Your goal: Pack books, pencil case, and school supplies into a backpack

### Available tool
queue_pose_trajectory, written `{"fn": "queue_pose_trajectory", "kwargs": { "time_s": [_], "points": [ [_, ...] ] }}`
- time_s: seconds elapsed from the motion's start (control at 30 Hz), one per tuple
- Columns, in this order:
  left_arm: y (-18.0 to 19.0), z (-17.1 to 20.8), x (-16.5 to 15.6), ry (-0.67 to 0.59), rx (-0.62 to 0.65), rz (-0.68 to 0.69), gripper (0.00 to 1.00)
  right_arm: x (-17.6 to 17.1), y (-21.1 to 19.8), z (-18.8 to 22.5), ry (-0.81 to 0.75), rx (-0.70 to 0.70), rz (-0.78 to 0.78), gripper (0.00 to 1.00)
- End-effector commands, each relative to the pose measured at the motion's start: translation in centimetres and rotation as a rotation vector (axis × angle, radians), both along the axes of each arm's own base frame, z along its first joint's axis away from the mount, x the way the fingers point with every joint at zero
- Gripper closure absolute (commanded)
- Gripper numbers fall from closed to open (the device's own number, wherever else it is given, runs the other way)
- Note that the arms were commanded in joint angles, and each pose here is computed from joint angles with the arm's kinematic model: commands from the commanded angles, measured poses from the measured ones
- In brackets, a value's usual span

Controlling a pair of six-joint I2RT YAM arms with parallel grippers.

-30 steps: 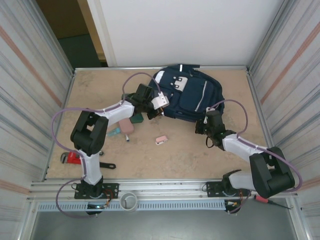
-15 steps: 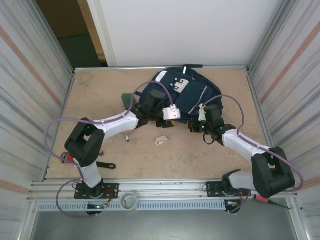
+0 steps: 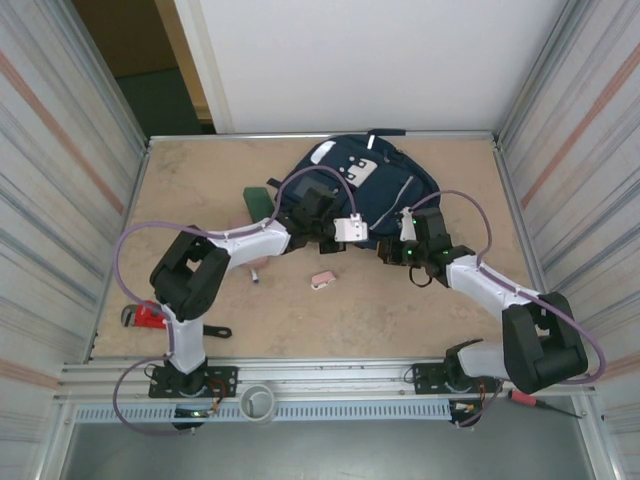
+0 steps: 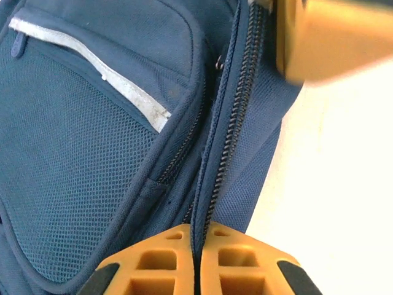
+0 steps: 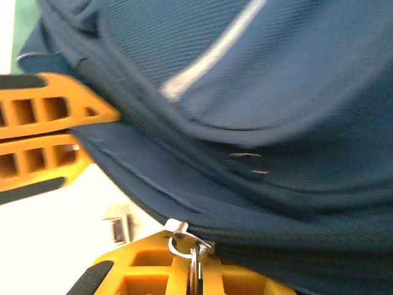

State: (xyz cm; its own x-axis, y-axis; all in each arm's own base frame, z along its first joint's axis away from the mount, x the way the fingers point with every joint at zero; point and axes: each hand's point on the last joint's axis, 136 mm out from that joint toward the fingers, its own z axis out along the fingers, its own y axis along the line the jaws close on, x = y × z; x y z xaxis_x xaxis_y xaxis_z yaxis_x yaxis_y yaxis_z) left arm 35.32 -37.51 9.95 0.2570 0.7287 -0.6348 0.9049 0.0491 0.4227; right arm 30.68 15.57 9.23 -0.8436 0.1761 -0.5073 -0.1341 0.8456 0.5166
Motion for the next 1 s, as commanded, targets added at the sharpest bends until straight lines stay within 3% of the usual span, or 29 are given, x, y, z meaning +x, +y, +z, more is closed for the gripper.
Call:
{"fn": "queue_pose_trajectory", "kwargs": {
  "time_s": [0.0,0.13,0.27,0.4,0.47,0.6,0.83,0.9,0.97],
  "points": [
    [3.2,2.4,2.7,-0.038,-0.059,0.091,0.95,-0.7,-4.0,-1.5,0.1,-0.087,-0.163,1.0],
    [4.9,2.9,4.1,-0.059,-0.1,0.139,0.96,-0.4,-5.3,-1.5,0.093,-0.145,-0.221,1.0],
    [6.4,3.3,5.6,-0.073,-0.111,0.198,0.93,0.4,-2.7,0.1,0.028,-0.112,-0.133,1.0],
    [6.3,3.9,3.7,-0.031,-0.125,0.178,0.63,0.8,1.1,2.0,-0.029,-0.035,-0.017,1.0],
    [5.6,4.3,1.7,-0.014,-0.145,0.136,0.52,1.0,2.2,2.9,-0.049,0.004,0.016,1.0],
    [3.8,4.3,-1.3,-0.001,-0.145,0.053,0.43,0.7,4.7,4.7,-0.084,0.073,0.1,1.0],
    [0.5,2.8,-2.9,0.04,-0.093,-0.037,0.44,-0.1,7.4,6.5,-0.106,0.144,0.181,1.0],
    [0.3,2.5,-3.0,0.053,-0.093,-0.045,0.5,-0.3,7.5,6.5,-0.103,0.152,0.181,1.0],
    [0.6,2.3,-2.6,0.05,-0.086,-0.025,0.66,-0.4,6.9,5.8,-0.087,0.127,0.162,1.0]
  ]
}}
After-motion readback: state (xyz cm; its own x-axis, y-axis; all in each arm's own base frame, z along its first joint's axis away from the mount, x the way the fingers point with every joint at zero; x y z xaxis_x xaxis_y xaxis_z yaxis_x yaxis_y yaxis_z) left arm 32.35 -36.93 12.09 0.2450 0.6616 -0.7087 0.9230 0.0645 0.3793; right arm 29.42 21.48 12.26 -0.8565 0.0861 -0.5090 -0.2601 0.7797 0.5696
